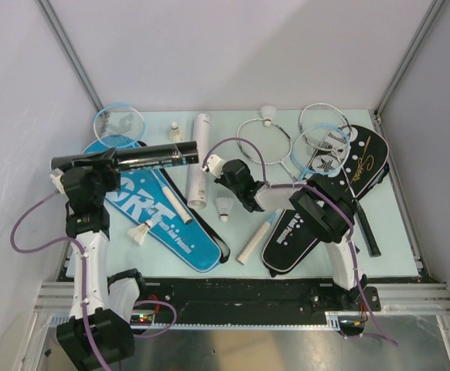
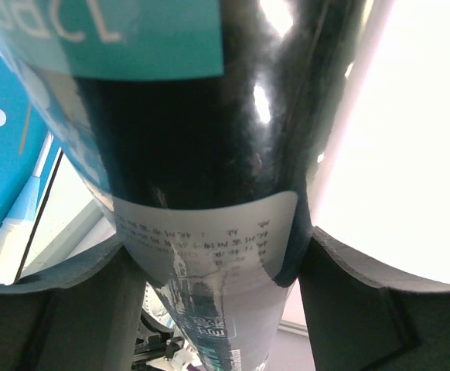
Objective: Pack up the badminton gear
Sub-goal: Pick up the shuttlecock at the center of the board, then place the shuttlecock at the shuttle tube.
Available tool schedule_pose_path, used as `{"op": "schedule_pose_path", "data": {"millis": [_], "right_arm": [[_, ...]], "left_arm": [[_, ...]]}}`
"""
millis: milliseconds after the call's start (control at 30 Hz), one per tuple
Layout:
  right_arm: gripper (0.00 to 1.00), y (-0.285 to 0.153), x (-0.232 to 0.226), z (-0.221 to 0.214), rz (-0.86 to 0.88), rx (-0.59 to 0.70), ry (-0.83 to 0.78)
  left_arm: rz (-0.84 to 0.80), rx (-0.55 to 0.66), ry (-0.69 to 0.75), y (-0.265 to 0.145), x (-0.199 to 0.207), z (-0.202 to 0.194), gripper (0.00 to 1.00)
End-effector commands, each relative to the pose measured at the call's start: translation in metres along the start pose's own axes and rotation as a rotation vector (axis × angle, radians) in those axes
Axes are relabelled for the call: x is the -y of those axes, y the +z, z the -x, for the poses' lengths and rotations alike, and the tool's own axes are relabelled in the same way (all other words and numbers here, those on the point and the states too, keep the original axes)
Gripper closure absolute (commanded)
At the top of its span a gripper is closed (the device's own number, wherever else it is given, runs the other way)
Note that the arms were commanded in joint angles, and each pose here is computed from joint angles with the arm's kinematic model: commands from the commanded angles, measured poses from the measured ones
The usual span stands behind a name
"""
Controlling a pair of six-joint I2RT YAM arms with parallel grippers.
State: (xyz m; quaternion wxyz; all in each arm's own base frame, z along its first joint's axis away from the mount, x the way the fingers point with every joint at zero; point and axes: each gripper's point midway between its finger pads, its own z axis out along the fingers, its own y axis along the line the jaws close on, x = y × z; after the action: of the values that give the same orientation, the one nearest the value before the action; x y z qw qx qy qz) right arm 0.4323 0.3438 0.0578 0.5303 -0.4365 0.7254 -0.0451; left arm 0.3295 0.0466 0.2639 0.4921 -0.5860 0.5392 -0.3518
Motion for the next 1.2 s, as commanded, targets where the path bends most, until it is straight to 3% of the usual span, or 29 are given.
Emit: {"op": "schedule_pose_path", "data": {"millis": [0, 100, 467, 600, 800, 1167], "right_arm": [[0.91, -0.001, 0.026, 0.025, -0.093, 0.069, 0.037], [0.99, -0.009, 0.036, 0.03, -0.106, 0.077, 0.094], [1.0, -0.084, 0.091, 0.057, 0.005, 0.131, 0.457], [1.0, -0.128, 0.099, 0.07, 0.128, 0.183, 0.616], [1.0, -0.207, 0.083, 0.091, 0.399, 0.368, 0.796], [1.0, -0.283, 0.059, 0.121, 0.663, 0.566, 0.823]], "left_arm": [[-0.129, 0.008, -0.004, -0.009, 0.042, 0.005, 0.63], [-0.127, -0.007, -0.006, -0.008, 0.039, 0.003, 0.63], [-0.147, -0.165, 0.003, -0.007, 0.04, -0.023, 0.64], [-0.156, -0.231, 0.015, -0.005, 0.04, -0.033, 0.64], [-0.165, -0.39, 0.045, -0.001, 0.044, -0.055, 0.63], [-0.212, -0.56, 0.076, -0.02, 0.052, -0.078, 0.62]]}}
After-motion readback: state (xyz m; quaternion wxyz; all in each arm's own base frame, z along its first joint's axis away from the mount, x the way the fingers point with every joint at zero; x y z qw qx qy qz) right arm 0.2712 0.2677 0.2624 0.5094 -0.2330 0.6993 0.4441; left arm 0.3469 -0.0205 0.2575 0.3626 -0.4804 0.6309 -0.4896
